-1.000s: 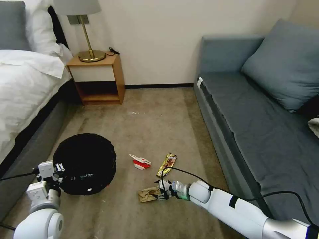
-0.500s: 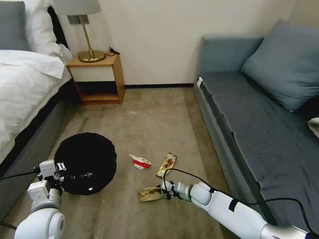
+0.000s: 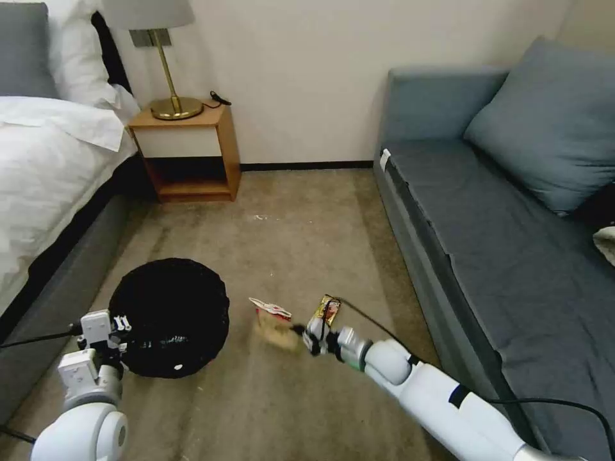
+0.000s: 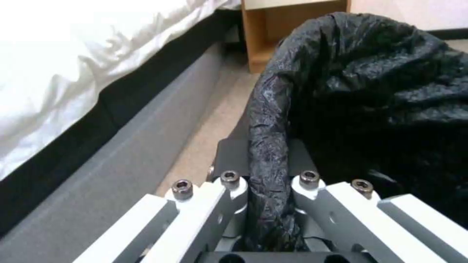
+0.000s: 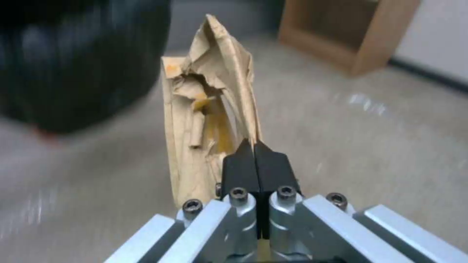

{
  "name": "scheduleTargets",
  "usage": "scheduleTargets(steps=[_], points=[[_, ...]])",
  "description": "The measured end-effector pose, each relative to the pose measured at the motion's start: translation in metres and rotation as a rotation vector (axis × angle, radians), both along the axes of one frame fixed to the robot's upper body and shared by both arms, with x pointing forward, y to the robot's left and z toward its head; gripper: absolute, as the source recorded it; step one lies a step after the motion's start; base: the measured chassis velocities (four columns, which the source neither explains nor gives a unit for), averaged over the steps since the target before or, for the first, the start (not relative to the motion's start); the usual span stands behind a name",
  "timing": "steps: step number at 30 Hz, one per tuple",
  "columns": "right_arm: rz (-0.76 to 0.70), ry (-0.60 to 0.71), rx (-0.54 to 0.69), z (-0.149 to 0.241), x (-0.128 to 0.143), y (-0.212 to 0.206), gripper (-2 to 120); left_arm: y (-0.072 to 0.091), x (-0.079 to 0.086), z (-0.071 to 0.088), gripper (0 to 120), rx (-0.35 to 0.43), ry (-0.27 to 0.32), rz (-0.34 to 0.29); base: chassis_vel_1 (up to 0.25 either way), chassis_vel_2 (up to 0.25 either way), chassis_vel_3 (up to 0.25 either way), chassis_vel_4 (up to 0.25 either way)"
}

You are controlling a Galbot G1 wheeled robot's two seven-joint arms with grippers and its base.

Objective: Pick up the trash bin, then pick up the garbage on the floor and place it into the trash bin.

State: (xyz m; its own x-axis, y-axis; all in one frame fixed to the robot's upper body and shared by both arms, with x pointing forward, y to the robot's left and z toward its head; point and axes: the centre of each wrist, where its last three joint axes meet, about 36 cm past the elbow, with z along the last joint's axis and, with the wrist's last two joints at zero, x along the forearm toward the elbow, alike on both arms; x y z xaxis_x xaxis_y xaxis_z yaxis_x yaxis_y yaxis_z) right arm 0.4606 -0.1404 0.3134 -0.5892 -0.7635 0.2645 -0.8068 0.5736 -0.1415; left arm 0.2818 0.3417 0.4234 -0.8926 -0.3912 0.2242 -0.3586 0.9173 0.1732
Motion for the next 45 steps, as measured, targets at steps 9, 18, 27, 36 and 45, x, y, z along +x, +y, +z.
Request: scheduleTargets(steps=[9,18,27,36,45], points=[[0.029,-0.052,0.226,0.035,-0.003,0.037,0,-0.006,-0.001,0.001,7,-0.014,-0.008,-0.009,0.0,0.0,0.0,0.0],[0.169,-0.053,0.318,0.029,-0.013,0.087,0,-0.018,-0.002,0.011,7,-0.056,-0.023,-0.035,0.0,0.0,0.0,0.0],[0.212,-0.074,0.281,0.025,-0.016,0.114,0,-0.025,-0.007,0.017,7,-0.1,-0.029,-0.065,0.0,0.0,0.0,0.0],[0.192,-0.063,0.269,0.024,-0.018,0.116,4,-0.028,-0.008,0.022,7,-0.111,-0.039,-0.072,0.0,0.0,0.0,0.0],[0.213,-0.045,0.318,0.034,-0.023,0.121,38,-0.027,-0.008,0.022,7,-0.112,-0.038,-0.069,0.0,0.0,0.0,0.0]])
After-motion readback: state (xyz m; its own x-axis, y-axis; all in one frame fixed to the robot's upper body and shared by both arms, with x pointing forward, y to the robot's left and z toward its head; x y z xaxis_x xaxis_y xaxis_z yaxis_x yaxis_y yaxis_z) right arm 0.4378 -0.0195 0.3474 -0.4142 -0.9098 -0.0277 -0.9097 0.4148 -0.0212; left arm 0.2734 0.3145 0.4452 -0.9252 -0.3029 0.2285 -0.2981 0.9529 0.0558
